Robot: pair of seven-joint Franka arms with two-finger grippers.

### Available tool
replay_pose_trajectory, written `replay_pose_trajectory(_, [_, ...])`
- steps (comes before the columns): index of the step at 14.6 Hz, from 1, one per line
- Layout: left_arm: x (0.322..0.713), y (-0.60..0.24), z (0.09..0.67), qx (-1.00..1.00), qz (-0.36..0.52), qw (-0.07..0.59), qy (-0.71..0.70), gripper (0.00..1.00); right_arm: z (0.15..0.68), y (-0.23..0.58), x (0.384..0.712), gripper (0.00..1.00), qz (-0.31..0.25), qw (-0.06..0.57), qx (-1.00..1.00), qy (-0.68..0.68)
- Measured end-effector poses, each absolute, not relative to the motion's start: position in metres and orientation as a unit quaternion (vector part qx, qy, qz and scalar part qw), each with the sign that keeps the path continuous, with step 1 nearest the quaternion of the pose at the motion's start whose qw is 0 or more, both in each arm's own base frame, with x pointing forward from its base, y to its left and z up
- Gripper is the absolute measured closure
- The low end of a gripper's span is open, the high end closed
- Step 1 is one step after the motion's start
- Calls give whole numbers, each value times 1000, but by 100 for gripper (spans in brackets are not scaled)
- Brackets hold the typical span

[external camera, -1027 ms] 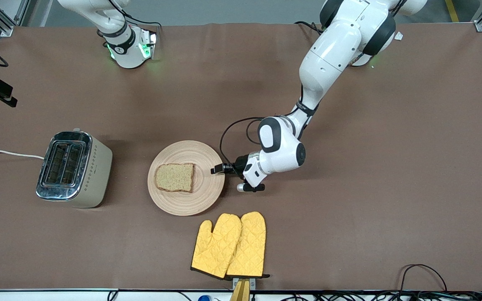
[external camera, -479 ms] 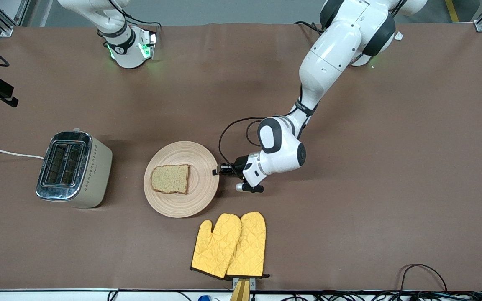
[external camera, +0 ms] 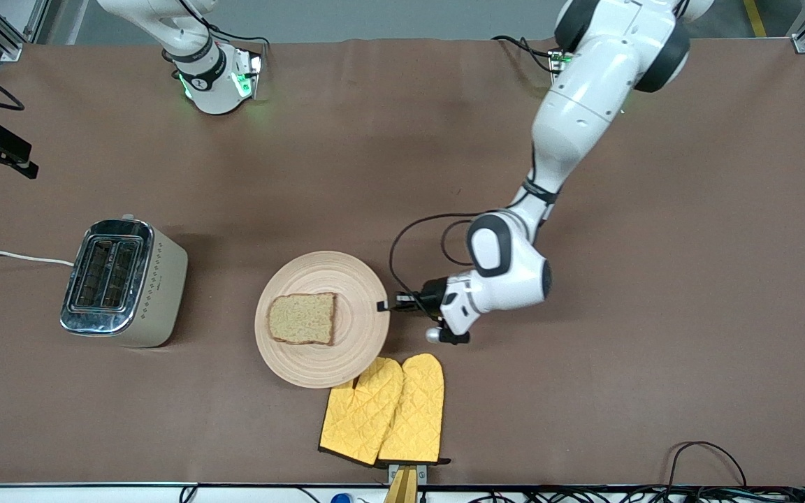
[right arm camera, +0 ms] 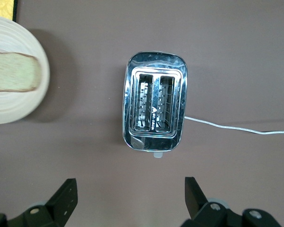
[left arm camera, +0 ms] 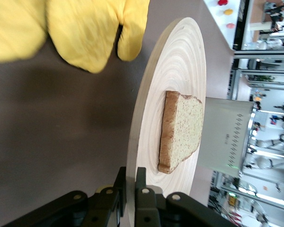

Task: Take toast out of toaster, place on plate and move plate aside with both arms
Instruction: 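Slide the plate with toast away from the toaster with the left gripper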

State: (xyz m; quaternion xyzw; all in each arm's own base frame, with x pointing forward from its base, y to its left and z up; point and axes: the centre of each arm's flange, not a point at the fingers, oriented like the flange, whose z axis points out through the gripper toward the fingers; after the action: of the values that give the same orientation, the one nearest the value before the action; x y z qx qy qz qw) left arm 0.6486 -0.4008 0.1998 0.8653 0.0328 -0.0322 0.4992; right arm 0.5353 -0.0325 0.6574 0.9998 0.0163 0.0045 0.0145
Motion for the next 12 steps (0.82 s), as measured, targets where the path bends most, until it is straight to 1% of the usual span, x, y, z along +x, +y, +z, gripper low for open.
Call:
replay_pose_trajectory(3, [666,-314,214,848,-61,526,15,90,657,-31,535,0,5,14,1000,18])
replay_pose_trajectory(5, [675,-247,223,854,-67,516,-5,90,657,-33,535,0,4,13,1000,16])
replay_pose_trajectory(8, [687,-124,224,862,-60,502,-31,90,657,-38,535,0,4,13,1000,11])
replay_pose_trajectory(12, [678,14,209,870,-44,490,-33,90,657,-38,535,0,3,12,1000,11])
